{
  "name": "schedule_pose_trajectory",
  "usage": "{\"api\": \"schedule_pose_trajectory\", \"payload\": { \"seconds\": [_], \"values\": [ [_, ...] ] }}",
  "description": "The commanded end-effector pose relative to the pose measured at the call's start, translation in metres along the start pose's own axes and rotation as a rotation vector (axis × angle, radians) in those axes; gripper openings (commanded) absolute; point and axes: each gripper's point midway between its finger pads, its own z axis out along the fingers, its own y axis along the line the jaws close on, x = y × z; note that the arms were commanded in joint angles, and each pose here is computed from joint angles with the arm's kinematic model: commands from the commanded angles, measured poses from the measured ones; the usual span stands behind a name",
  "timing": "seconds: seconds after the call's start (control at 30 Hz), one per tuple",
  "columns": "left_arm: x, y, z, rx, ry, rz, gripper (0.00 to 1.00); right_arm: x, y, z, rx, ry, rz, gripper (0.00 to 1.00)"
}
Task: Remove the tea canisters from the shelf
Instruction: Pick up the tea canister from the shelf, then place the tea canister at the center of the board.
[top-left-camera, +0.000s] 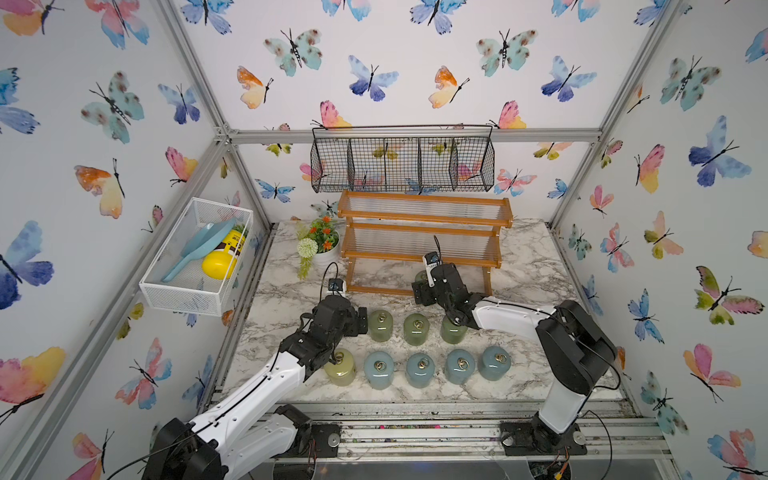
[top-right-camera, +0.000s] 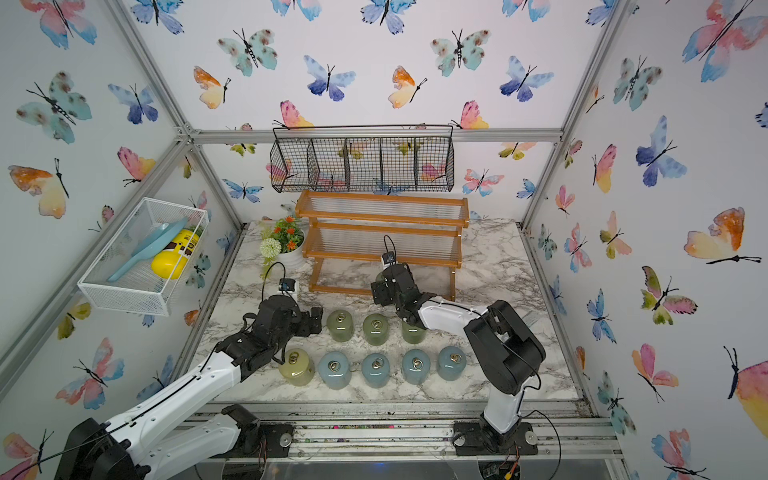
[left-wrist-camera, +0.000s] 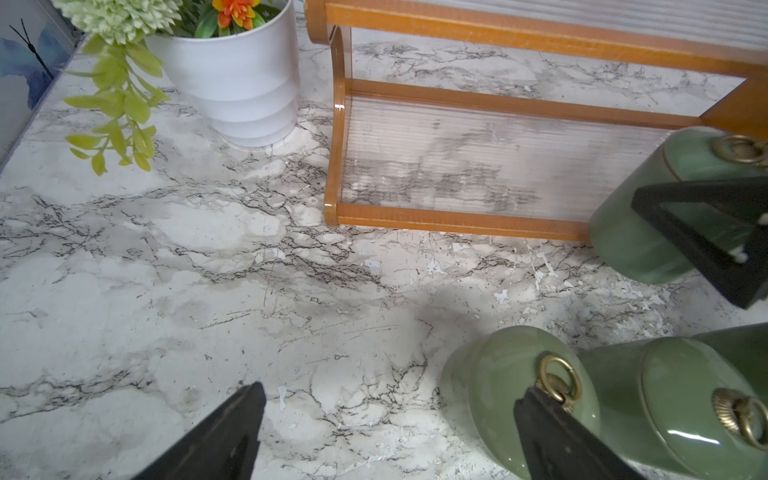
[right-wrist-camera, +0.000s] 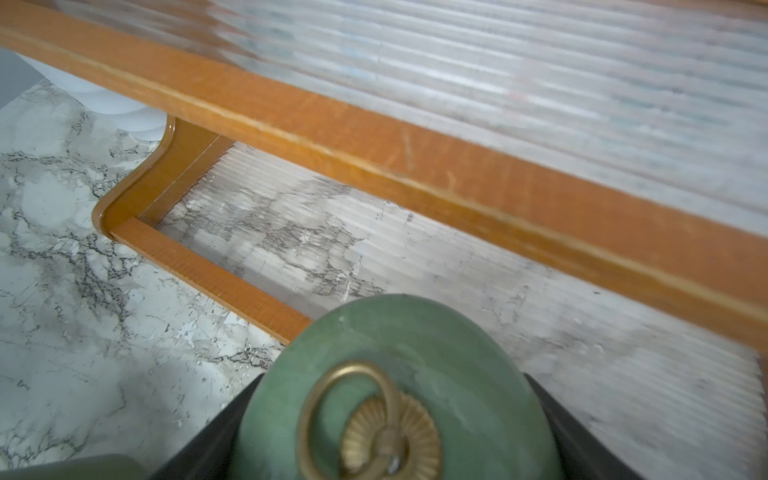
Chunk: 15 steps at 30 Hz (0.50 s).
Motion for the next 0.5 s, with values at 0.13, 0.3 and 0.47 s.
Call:
{"api": "schedule_pose_trajectory", "payload": {
  "seconds": [0.13,0.3,0.47],
  "values": [
    [0.001,-0.001,-0.003,0.022,-0.005,-0.015,0.98,-0.027,-0.027,-0.022,0.045,-0.099,0.052,0.82],
    [0.001,0.002,-0.005,0.014,-0.014,-0.023,0.98,-0.024,-0.050,-0.030,0.088,-0.102,0.073,0.82],
    [0.001,0.002,-0.006,0.017,-0.023,-0.026,0.99,-0.021,-0.075,-0.039,0.129,-0.104,0.097,0.82]
  ]
}}
